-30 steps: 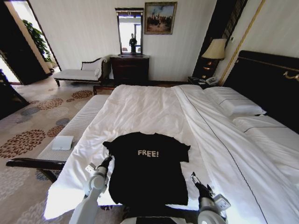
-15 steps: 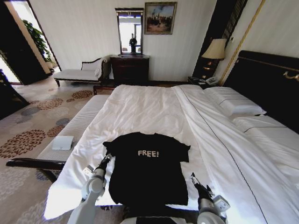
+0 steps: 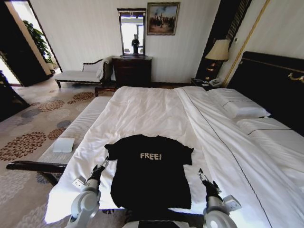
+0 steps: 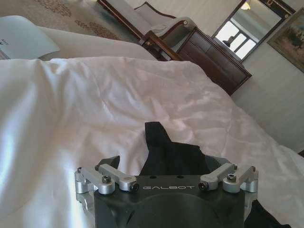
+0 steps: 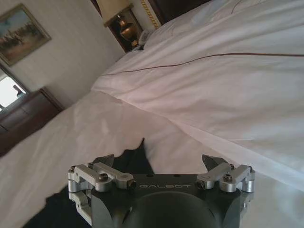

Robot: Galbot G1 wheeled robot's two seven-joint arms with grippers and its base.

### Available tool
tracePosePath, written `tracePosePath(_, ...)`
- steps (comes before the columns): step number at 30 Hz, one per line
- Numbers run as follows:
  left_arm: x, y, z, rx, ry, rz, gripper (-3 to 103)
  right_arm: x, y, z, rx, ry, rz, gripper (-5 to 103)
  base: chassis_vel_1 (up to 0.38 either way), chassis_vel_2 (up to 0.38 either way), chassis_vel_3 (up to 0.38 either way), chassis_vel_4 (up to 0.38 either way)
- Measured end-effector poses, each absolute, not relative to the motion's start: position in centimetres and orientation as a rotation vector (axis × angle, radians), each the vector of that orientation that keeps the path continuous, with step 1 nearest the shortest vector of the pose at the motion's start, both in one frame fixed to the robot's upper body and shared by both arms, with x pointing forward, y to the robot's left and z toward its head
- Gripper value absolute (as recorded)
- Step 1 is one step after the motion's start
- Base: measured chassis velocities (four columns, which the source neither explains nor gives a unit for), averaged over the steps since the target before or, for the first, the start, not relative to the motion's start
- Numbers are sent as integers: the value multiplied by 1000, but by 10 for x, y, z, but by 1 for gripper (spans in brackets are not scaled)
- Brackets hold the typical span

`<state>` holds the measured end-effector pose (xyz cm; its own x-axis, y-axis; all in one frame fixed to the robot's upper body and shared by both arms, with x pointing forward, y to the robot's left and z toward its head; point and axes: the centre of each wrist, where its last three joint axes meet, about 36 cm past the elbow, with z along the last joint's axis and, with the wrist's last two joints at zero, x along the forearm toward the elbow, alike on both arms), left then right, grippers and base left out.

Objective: Fold the clothes on the bed.

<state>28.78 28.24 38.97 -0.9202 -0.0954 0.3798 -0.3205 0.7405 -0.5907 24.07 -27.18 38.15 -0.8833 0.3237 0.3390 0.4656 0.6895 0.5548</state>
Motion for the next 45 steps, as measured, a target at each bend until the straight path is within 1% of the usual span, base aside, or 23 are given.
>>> tracePosePath(2,285,282,391,323,-2617,979,100,244,-273,381,-621,-2693,-999,100,0,0,0,0)
tracePosePath(4,275,279,398,334,-2630,983,100,259,-274,379,-561,-2686,-1123,100,0,0,0,0)
tracePosePath(5,273,278,400,339,-2636,977,100,262,-274,377,-544,-2682,-1148,100,0,0,0,0)
tracePosePath(11,258,273,415,367,-2658,931,100,278,-276,364,-516,-2624,-1245,100,0,0,0,0)
tracePosePath(13,250,273,428,381,-2677,918,100,291,-276,364,-521,-2573,-1306,100,0,0,0,0)
tracePosePath(16,244,277,442,405,-2710,910,100,304,-278,363,-521,-2544,-1333,100,0,0,0,0)
tracePosePath(25,240,280,445,412,-2737,878,100,321,-296,357,-495,-2578,-1245,100,0,0,0,0)
tracePosePath(27,239,283,446,403,-2742,861,100,326,-305,362,-431,-2597,-1220,100,0,0,0,0)
tracePosePath(32,244,284,446,369,-2737,861,100,328,-310,363,-361,-2631,-1198,100,0,0,0,0)
tracePosePath(39,241,272,470,182,-2718,896,100,303,-311,348,-222,-2779,-991,100,0,0,0,0)
tracePosePath(43,235,268,485,120,-2728,903,100,300,-314,345,-185,-2800,-993,100,0,0,0,0)
tracePosePath(45,231,267,489,97,-2766,859,100,309,-325,347,-138,-2799,-1024,100,0,0,0,0)
